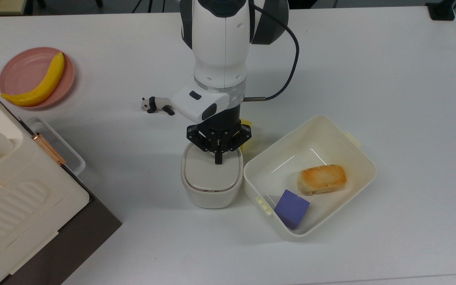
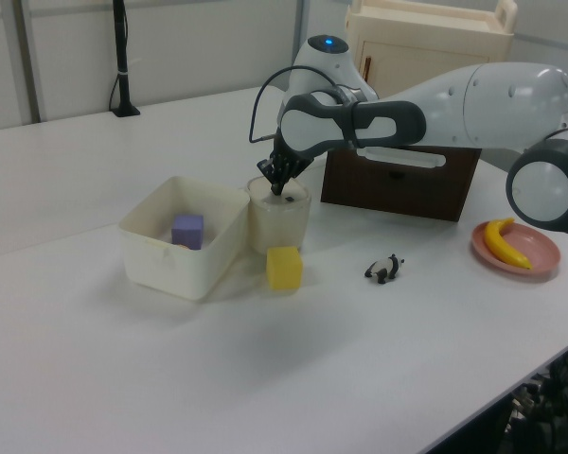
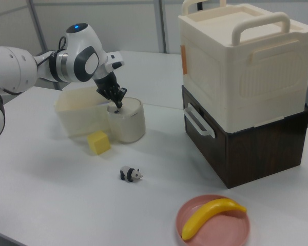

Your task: Close the trash can

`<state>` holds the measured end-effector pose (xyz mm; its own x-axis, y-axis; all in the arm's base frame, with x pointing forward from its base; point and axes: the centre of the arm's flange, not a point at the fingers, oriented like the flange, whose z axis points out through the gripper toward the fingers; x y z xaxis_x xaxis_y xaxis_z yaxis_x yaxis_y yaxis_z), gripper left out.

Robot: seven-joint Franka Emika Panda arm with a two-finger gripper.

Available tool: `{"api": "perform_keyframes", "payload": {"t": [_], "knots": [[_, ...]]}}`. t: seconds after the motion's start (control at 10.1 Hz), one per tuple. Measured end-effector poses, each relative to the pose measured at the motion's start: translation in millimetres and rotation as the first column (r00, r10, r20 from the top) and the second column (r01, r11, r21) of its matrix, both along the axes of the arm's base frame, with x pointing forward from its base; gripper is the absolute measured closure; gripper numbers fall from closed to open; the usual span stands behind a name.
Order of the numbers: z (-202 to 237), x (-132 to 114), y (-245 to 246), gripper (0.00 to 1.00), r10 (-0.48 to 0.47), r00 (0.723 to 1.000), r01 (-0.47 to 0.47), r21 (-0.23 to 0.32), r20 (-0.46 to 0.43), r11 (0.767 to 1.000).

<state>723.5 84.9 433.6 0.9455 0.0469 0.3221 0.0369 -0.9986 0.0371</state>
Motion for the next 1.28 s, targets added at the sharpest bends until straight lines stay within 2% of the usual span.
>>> {"api": "perform_keyframes", "payload": {"t": [0.3, 0.39, 0.49, 0.59, 0.79, 0.99, 1.28], "knots": [[2.5, -1.0, 1.7, 0.99, 0.003, 1.0, -0.003, -0.002, -0.004, 1.0], [8.0, -8.7, 1.8, 0.98, 0.029, 0.997, -0.031, -0.018, -0.072, 0.999], [15.4, -25.1, -0.4, 0.89, 0.042, 0.981, -0.05, -0.037, -0.189, 0.998], [28.3, -39.9, -3.3, 0.68, 0.042, 0.964, -0.056, -0.047, -0.264, 0.997], [56.4, -61.6, -8.1, 0.32, 0.029, 0.943, -0.05, -0.055, -0.331, 0.997], [63.0, -68.2, -17.3, 0.01, 0.012, 0.937, -0.036, -0.061, -0.35, 0.997], [71.9, -68.8, -41.9, 0.0, -0.023, 0.941, 0.002, -0.061, -0.338, 0.998]]}}
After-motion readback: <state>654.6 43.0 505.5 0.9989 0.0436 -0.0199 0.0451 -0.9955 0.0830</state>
